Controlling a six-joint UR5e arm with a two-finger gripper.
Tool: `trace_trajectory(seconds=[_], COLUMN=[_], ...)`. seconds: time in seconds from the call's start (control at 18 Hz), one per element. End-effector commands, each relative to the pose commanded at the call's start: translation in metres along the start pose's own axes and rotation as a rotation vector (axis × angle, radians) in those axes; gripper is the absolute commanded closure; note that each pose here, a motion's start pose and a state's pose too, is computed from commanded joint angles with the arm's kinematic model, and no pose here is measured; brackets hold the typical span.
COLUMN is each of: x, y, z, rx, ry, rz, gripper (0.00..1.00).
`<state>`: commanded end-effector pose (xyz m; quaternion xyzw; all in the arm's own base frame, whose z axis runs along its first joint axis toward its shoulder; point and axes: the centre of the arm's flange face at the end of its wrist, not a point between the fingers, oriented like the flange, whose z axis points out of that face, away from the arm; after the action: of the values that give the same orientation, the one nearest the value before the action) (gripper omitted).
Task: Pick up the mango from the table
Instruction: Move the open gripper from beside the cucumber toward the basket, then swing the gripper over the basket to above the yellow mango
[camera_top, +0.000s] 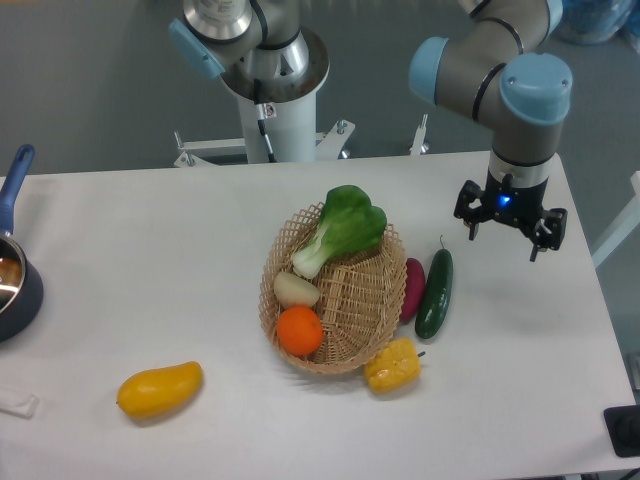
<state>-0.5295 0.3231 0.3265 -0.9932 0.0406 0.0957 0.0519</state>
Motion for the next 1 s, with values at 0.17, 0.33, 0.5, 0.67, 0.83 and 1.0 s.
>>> trace_trajectory(seconds=[0.17,0.33,0.5,0.67,0.83,1.0], x=[0.003,0.013,0.034,0.057,0.084,0.117], y=[-0.003,-0.009,-0.018,-0.052,-0.102,-0.153], z=[-0.001,-0.011,-0.011,-0.019,-0.033,-0.05], rx=[0.003,0.007,0.008,0.017,0.068,0.115], ry=[0.001,-0.008,0.006,-0.001,-0.014,-0.041], rz=[-0.005,0.006,-0.003,-0.018,-0.019,-0.018], gripper=[0.0,0.0,0.0,0.0,0.0,0.0])
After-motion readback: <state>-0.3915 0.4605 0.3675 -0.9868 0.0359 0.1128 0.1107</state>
